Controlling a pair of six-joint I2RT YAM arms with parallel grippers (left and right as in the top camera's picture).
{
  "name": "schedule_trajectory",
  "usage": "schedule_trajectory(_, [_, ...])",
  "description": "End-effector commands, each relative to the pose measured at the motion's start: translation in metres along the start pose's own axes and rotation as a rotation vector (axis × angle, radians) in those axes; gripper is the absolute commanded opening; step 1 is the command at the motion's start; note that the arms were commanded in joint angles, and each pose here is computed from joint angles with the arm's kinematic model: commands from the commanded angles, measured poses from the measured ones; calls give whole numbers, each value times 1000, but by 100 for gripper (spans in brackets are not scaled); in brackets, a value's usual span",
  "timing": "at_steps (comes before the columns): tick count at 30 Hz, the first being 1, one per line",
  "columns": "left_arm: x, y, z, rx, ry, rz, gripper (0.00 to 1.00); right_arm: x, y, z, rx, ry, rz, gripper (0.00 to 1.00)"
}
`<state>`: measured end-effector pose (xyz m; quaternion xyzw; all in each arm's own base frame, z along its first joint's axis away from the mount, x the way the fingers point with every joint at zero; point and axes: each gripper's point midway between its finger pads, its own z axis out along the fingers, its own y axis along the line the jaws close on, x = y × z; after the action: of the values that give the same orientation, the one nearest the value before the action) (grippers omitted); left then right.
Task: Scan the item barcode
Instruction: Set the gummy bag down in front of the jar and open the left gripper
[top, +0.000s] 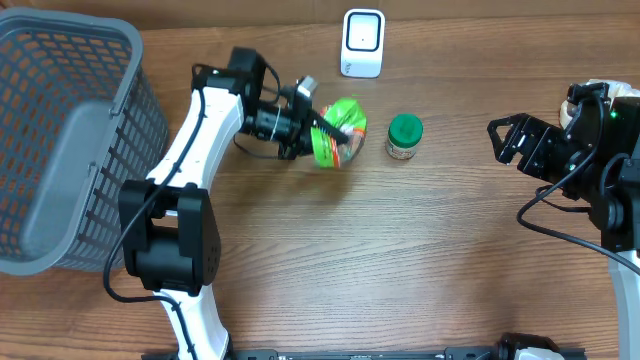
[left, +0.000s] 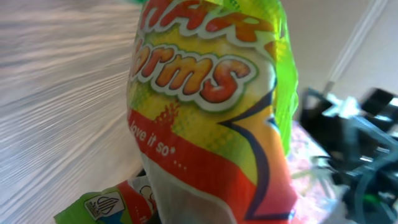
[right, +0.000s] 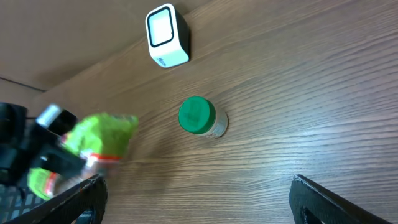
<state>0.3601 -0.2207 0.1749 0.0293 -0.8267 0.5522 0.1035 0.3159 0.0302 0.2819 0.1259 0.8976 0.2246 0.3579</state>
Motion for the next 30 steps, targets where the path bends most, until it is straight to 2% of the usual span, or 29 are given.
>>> schedule_trajectory(1, [7,32,6,-83,12,-20,4,0,3,-3,-9,-11,-14,93])
schedule_trajectory(7, [22,71,18,-113,40,-133,4,1,5,-3,-23,-4,-13,93])
schedule_trajectory(11, [24,82,26,-68,37,-194,4,5,6,-3,-31,13,-8,94])
schedule_trajectory(18, [16,120,24,-249,-36,-280,4,15,5,-3,-28,52,9,94])
schedule_trajectory(21, [9,121,23,-251,-58,-278,7,16,4,-3,-27,59,12,94])
schedule_trajectory(22, [8,120,24,-249,-63,-272,15,17,4,-4,-26,62,14,94])
schedule_trajectory(23, [5,120,23,-247,-69,-263,33,18,4,-4,-25,64,15,94])
schedule_trajectory(24, [3,120,24,-247,-77,-251,57,19,4,-4,-24,68,16,94])
schedule_trajectory(25, [1,119,24,-245,-82,-240,77,19,4,-4,-23,71,18,94])
schedule_trajectory(27, [-4,118,24,-239,-95,-217,100,21,3,-4,-21,78,21,94])
schedule_trajectory(30, [-8,117,24,-235,-106,-203,100,25,4,-4,-26,92,23,94])
